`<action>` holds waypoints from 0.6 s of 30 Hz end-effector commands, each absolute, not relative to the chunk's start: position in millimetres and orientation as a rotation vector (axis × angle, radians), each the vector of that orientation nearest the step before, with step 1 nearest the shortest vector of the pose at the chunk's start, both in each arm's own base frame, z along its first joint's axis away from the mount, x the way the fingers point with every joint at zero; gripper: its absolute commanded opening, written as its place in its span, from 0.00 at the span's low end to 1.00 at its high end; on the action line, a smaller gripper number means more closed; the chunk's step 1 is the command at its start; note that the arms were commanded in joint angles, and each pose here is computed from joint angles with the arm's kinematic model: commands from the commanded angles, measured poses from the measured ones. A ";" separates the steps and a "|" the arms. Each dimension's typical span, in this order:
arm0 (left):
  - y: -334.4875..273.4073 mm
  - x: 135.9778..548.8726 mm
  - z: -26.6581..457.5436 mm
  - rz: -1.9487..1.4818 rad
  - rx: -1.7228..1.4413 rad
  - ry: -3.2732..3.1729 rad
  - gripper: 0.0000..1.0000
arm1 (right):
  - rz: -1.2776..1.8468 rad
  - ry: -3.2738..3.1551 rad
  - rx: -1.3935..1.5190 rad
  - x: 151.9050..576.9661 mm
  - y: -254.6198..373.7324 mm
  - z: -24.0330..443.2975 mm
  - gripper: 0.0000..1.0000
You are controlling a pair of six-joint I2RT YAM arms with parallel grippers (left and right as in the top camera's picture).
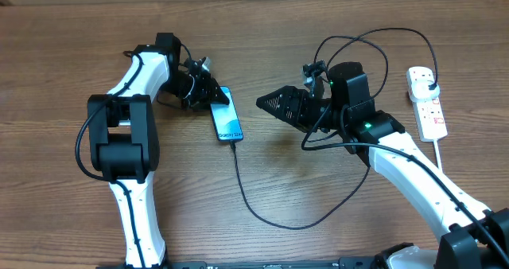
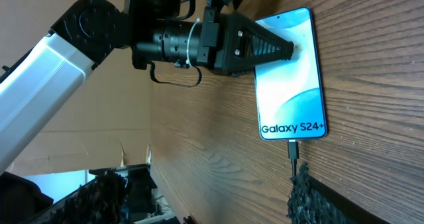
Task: Plug charger to phone and switch on socket
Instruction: 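Lay the phone flat on the table with the left gripper and release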
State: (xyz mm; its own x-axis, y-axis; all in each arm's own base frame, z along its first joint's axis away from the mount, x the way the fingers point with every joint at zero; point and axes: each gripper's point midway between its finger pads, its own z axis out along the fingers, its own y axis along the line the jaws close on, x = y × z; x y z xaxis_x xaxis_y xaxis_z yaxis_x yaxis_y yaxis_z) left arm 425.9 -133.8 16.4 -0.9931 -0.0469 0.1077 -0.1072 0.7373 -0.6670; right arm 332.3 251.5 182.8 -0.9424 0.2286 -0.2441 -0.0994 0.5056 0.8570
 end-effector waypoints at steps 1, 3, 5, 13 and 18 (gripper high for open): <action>-120.1 424.0 3.4 0.943 0.192 -2.880 0.39 | 1.399 2.405 0.098 335.8 250.2 189.1 0.81; -113.0 421.4 -1.4 0.867 0.203 -2.894 0.39 | 1.399 2.406 0.099 335.6 250.1 188.8 0.81; -106.5 418.9 -5.4 0.799 0.208 -2.906 0.41 | 1.399 2.406 0.099 335.7 250.1 189.0 0.81; -85.5 415.7 -15.8 0.594 0.242 -2.946 0.44 | 1.399 2.406 0.099 335.7 250.1 189.0 0.81; -81.7 415.9 -17.4 0.558 0.252 -2.954 0.44 | 1.399 2.407 0.100 335.5 250.1 188.7 0.81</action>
State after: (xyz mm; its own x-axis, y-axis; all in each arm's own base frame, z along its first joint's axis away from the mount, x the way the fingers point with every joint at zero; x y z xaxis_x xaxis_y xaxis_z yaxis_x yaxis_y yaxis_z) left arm 420.6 -108.8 8.5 -0.9841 -0.1084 0.1405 -0.1651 0.8494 -0.5013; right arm 332.3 251.4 182.6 -0.9426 0.2288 -0.2434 -0.0984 0.5062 0.8568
